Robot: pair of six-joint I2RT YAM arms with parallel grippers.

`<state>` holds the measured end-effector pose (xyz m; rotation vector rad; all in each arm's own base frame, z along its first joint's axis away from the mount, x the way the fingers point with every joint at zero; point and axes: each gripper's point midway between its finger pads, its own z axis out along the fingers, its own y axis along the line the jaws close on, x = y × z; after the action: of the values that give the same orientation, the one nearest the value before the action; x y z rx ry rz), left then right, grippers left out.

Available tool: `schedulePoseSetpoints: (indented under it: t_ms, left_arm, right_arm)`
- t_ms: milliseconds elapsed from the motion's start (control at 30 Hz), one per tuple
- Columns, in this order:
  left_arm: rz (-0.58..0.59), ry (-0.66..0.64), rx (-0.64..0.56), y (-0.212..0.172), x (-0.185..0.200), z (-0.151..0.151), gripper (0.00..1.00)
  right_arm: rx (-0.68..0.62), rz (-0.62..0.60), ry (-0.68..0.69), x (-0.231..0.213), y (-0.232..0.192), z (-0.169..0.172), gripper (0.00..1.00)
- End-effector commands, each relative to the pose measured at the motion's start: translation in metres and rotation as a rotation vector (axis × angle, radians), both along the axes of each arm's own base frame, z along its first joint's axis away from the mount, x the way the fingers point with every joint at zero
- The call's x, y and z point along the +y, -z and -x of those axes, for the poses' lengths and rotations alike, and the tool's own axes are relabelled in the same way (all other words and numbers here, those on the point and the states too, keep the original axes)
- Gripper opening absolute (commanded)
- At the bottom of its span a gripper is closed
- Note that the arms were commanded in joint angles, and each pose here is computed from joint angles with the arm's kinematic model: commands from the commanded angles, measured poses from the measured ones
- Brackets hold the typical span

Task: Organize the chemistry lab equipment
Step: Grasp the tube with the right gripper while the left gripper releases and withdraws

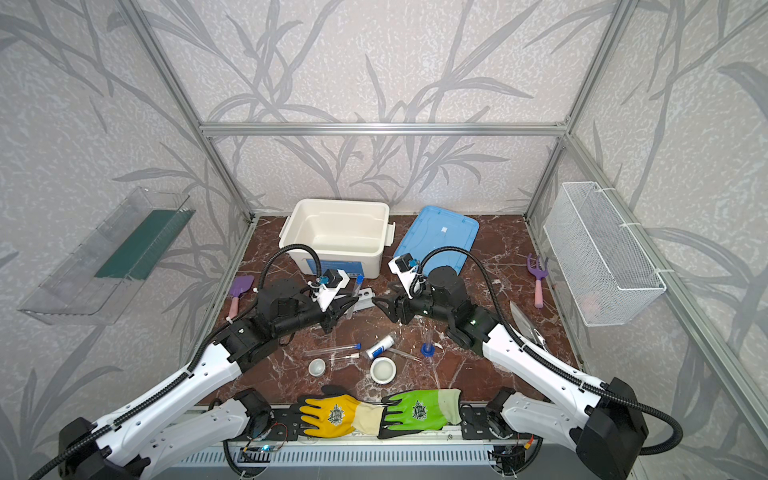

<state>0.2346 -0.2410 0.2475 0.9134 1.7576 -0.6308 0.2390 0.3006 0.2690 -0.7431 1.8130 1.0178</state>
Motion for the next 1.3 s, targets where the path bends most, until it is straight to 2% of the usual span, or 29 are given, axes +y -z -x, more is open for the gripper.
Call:
schedulePoseSetpoints:
  t_ms: [0,267,533,1100,1167,1267]
  left_arm:
    - [0.035,0.030,0.011,-0.003,-0.003,0.005,0.19]
    - [0.045,0.045,0.018,-0.005,-0.005,0.008,0.19]
    - [0.009,0.042,0.036,0.005,-0.005,0.006,0.19]
    - [0.001,0.034,0.031,0.006,-0.004,0.004,0.19]
    - [0.003,0.029,0.029,0.006,-0.003,0.004,0.22]
    - [0.006,0.017,0.026,0.005,-0.002,0.003,0.40]
  right_arm:
    - [-0.042,-0.137,-0.049,0.016,-0.039,0.000,0.62]
    - [-0.060,-0.182,-0.097,0.035,-0.051,-0.002,0.50]
    - [-0.047,-0.217,-0.155,0.047,-0.052,0.005,0.45]
    - [-0.020,-0.226,-0.180,0.053,-0.044,0.011,0.12]
    - [-0.019,-0.224,-0.182,0.054,-0.044,0.011,0.09]
    - [-0.021,-0.214,-0.173,0.054,-0.042,0.009,0.08]
